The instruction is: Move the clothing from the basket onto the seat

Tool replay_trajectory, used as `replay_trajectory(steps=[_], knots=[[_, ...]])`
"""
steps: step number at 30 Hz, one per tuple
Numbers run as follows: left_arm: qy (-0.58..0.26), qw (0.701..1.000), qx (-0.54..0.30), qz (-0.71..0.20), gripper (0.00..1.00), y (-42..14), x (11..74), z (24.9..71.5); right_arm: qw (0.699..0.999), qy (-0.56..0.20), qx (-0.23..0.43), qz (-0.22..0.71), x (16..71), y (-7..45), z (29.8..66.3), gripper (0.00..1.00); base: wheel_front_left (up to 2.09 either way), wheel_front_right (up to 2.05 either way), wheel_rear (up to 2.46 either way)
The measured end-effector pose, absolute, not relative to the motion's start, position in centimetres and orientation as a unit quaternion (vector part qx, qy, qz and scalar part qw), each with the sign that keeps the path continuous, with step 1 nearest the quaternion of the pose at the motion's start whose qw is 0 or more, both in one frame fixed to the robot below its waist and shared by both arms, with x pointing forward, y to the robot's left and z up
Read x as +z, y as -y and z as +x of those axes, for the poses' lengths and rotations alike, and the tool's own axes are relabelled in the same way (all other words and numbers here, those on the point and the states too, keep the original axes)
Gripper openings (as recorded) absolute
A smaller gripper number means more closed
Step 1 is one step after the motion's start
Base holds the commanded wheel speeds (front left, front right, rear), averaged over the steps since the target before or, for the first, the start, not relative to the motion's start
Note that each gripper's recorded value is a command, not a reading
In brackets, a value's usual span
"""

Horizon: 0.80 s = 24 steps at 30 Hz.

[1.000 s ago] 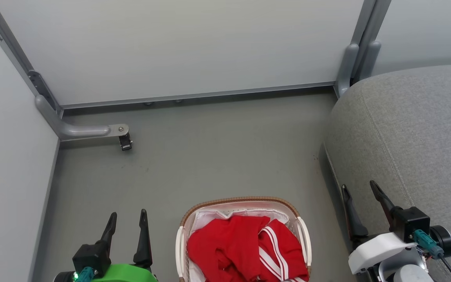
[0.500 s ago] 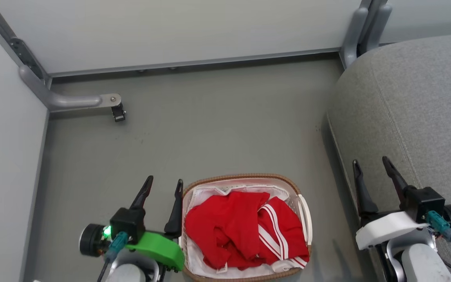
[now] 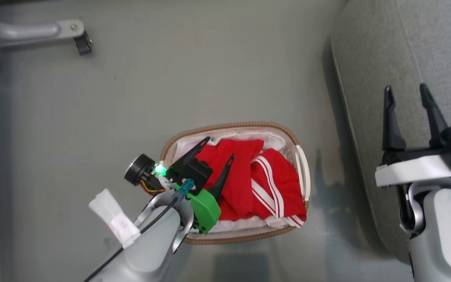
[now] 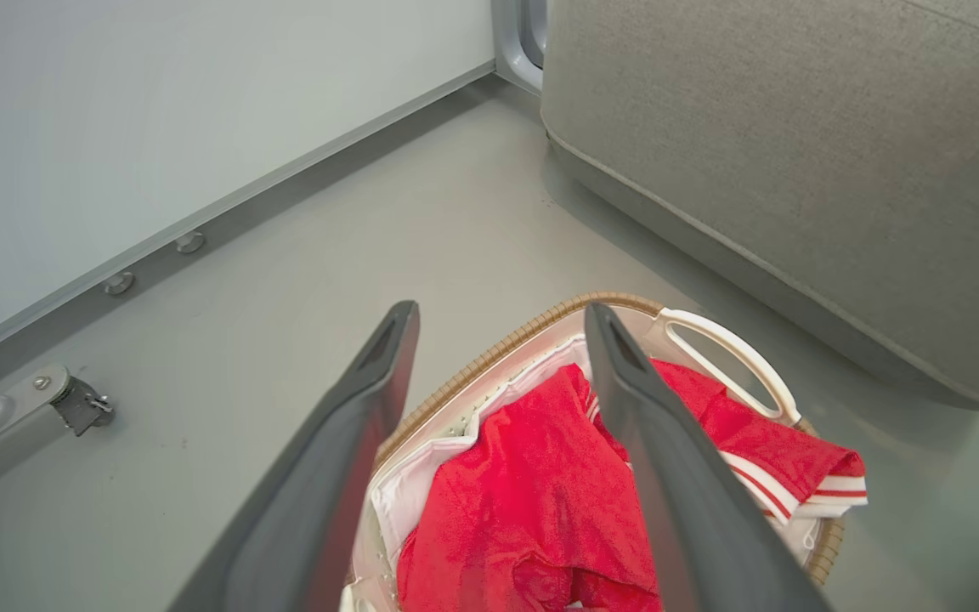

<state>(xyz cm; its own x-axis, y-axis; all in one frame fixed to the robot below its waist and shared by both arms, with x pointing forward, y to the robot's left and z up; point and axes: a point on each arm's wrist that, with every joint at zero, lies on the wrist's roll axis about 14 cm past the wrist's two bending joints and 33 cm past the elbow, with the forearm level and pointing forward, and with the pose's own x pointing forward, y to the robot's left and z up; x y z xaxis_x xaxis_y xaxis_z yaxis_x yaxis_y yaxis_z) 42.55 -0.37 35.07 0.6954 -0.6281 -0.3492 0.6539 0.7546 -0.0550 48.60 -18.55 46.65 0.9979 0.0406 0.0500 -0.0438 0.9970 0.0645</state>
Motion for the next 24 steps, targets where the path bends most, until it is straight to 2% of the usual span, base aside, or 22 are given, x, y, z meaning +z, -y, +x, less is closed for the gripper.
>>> replay_trajectory(steps=[11, 19, 24], knots=[[-0.310, 0.846, -0.428, 0.069, 1.00, 2.6, 23.8, 40.2, 0.999, 0.010, -0.008, 0.045, 42.4, 20.7, 52.0, 1.00, 0.00, 0.00, 0.00], [-0.366, 0.806, -0.460, 0.065, 1.00, 4.3, 18.3, 38.2, 0.998, -0.025, -0.031, 0.047, 38.1, 22.5, 52.6, 1.00, 0.00, 0.00, 0.00], [-0.381, 0.796, -0.467, 0.052, 1.00, 5.5, 16.2, 37.5, 0.997, -0.047, -0.042, 0.043, 35.9, 23.5, 52.3, 1.00, 0.00, 0.00, 0.00]])
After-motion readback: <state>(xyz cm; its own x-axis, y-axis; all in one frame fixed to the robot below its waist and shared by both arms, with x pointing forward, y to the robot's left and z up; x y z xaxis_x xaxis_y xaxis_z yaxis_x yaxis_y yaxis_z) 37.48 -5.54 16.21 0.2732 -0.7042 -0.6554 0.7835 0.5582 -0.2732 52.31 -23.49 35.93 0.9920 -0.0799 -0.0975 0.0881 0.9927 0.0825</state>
